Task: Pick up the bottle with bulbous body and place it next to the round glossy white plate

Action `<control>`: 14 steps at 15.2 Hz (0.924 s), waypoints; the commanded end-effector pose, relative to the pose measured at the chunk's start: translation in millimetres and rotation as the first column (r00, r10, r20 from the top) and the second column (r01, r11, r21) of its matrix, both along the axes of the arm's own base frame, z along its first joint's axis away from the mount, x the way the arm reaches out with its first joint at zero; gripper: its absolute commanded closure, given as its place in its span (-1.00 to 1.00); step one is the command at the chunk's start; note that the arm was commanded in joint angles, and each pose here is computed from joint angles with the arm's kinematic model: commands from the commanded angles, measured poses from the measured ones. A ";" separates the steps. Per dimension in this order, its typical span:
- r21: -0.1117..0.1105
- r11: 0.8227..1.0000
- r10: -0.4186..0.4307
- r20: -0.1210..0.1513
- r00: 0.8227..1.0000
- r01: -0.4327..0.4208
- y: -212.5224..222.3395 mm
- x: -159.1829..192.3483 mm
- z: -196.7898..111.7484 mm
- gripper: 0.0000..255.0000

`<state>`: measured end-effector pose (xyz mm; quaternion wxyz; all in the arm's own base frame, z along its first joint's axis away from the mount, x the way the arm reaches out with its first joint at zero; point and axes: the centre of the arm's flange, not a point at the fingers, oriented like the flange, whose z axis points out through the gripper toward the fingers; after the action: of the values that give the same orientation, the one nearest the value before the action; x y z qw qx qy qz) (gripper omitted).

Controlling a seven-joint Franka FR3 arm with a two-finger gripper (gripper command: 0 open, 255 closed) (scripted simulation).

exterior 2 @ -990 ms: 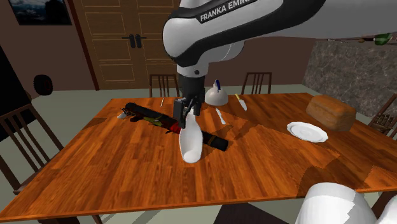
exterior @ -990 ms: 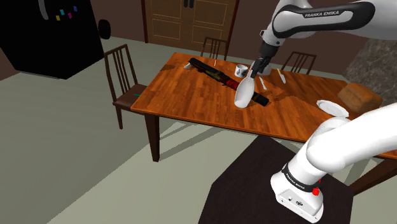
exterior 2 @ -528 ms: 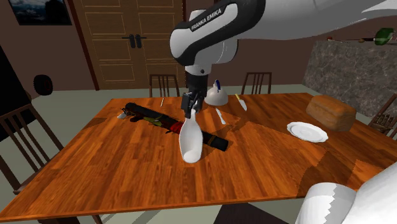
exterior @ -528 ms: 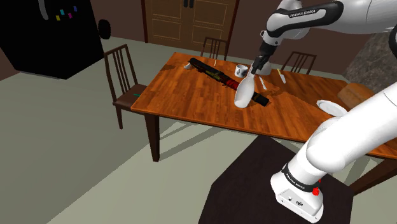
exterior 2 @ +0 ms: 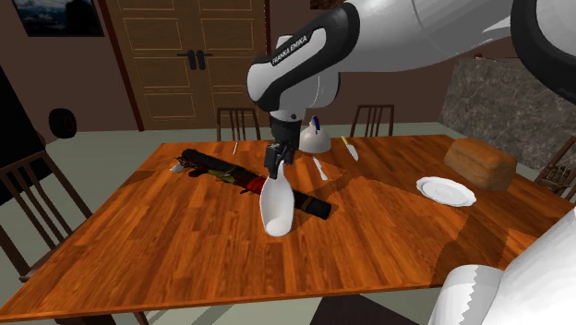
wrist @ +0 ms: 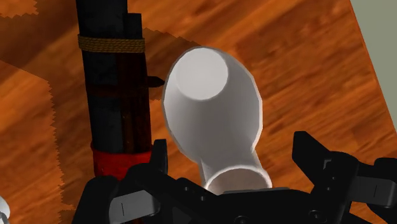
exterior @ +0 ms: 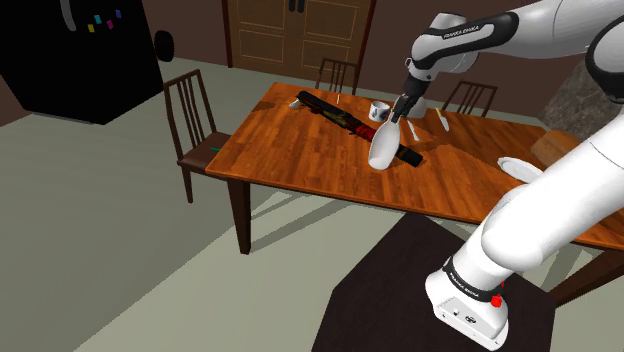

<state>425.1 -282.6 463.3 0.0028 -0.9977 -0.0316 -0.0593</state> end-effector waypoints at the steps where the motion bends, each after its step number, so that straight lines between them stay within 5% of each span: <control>1: 0.000 1.000 0.000 0.000 1.000 0.000 -0.5 0.3 -8.3 -1.00; 8: 0.000 1.000 0.000 0.000 1.000 0.000 -0.5 0.3 -8.3 -1.00; 9: 0.000 1.000 0.000 0.000 1.000 0.000 -0.5 0.3 -8.3 1.00; 14: 0.000 1.000 0.000 0.000 1.000 0.000 -0.5 0.3 -8.2 1.00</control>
<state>425.4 -283.1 455.2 0.0026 -0.9977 -0.0315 -0.0597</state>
